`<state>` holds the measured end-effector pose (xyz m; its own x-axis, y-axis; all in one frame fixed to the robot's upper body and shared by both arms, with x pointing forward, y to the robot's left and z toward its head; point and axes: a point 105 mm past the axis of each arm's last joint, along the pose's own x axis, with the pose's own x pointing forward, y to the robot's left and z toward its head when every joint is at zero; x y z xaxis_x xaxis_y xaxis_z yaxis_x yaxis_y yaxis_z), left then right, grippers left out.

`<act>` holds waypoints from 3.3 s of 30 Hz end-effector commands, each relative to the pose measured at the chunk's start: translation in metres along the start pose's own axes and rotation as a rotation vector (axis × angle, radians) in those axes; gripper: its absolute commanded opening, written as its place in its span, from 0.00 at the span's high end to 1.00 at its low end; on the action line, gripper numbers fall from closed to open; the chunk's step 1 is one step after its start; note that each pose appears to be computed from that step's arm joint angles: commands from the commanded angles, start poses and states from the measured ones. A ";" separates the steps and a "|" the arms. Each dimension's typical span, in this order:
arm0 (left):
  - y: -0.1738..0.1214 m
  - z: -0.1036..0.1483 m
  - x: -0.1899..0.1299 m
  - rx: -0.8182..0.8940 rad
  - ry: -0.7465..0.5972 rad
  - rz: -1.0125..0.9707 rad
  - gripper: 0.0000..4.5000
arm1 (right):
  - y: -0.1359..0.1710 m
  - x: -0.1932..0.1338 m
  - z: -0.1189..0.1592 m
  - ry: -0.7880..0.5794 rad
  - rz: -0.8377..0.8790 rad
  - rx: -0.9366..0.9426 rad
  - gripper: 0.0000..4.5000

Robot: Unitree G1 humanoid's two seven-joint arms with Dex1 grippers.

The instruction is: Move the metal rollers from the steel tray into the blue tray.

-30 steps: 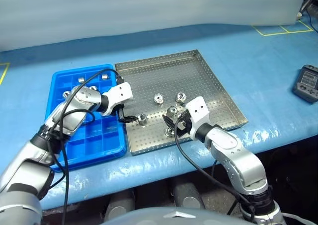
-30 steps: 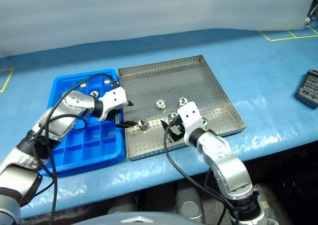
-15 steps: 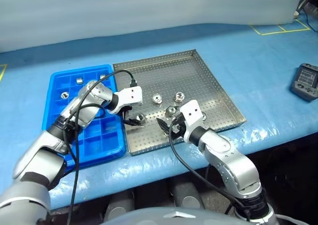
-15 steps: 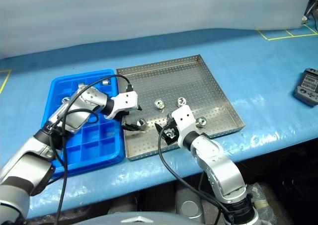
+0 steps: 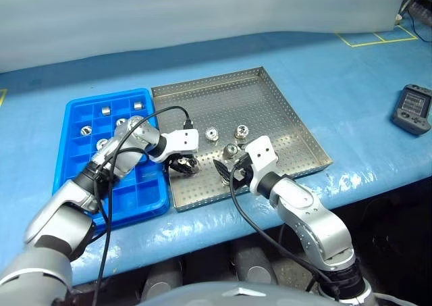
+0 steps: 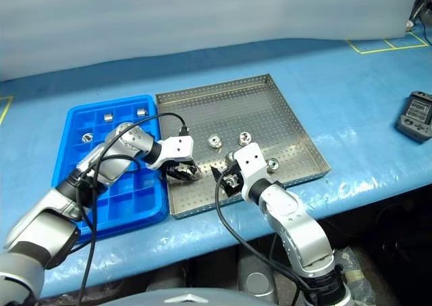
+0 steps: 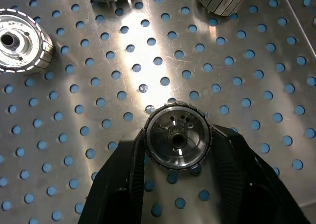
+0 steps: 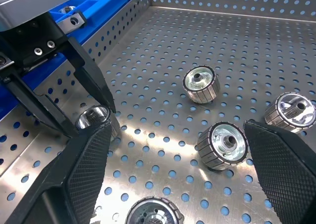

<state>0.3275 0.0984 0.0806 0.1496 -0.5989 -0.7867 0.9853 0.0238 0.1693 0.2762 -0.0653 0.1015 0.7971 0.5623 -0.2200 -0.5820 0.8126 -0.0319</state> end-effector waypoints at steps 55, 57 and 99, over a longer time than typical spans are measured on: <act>0.009 0.016 -0.084 -0.526 -0.619 0.720 0.02 | 0.019 -0.001 0.018 -0.070 0.208 -0.112 0.00; 0.017 0.022 -0.065 -0.504 -0.578 0.630 0.02 | 0.015 -0.005 0.013 -0.042 0.191 -0.135 0.00; 0.055 0.016 -0.104 -0.539 -0.591 0.991 0.99 | 0.034 -0.001 0.009 -0.032 0.241 -0.128 0.00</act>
<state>0.3704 0.1499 0.1670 0.9147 -0.3902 -0.1052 0.4026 0.9024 0.1533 0.2593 -0.0450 0.0994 0.6610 0.7080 -0.2485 -0.7443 0.6607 -0.0976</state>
